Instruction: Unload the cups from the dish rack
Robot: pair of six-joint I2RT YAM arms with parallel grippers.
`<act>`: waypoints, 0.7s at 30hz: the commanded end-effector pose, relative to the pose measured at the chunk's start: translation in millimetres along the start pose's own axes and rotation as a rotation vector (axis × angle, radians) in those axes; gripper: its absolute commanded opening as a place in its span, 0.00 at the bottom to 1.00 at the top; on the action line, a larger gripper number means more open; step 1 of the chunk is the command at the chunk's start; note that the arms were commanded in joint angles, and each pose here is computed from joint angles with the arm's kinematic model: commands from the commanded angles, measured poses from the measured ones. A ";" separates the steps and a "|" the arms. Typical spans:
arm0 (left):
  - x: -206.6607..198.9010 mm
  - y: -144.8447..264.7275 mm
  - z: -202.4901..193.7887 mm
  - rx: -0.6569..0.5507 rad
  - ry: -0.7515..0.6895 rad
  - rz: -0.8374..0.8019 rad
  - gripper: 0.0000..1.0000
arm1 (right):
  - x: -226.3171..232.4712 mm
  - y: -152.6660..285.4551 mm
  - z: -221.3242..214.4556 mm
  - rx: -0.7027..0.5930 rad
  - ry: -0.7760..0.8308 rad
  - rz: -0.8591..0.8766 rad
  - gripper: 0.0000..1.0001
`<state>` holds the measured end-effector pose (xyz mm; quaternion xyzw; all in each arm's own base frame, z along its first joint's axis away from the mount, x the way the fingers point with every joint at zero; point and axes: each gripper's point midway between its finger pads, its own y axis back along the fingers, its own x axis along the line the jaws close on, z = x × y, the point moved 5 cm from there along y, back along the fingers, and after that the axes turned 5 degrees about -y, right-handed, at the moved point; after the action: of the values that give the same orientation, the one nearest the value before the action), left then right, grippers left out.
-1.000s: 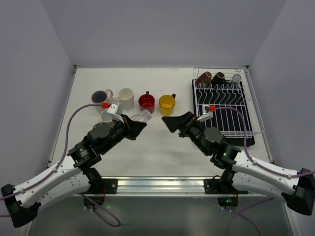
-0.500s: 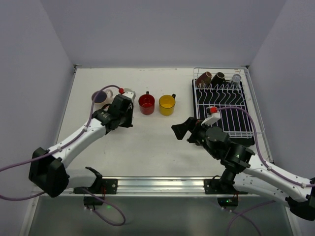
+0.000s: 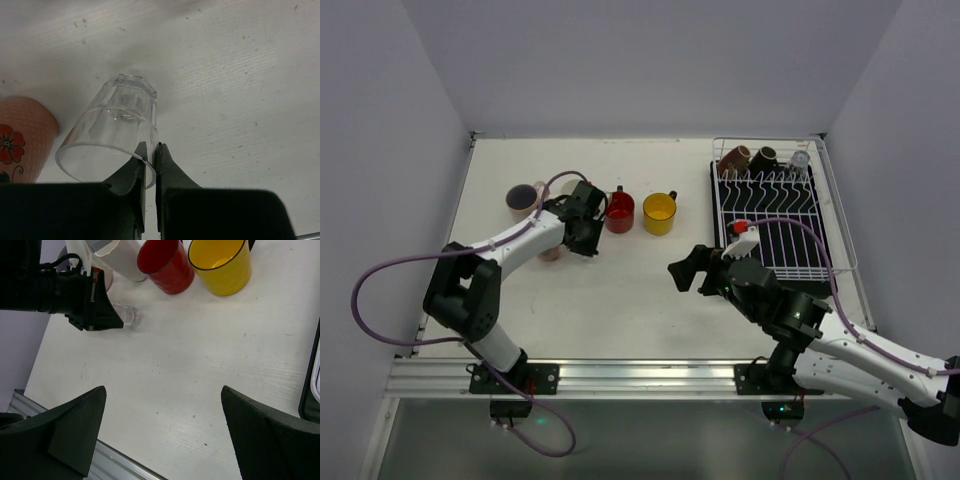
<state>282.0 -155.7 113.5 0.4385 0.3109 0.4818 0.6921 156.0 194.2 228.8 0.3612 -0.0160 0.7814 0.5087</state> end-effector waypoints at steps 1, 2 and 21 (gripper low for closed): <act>4.6 1.8 1.4 0.053 -0.049 0.001 0.03 | 2.5 0.0 0.0 0.009 0.034 0.008 0.99; 6.6 1.0 0.7 0.057 -0.050 0.017 0.06 | 2.1 -1.8 -1.3 0.014 0.039 0.002 0.99; 6.1 66.2 58.3 -0.255 0.012 0.030 0.61 | 8.4 -2.3 43.3 -0.037 0.119 -0.067 0.97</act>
<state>294.7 -149.8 136.6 0.4401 0.2814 0.5075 0.6852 167.3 198.0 244.5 0.3278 0.0205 0.7887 0.5197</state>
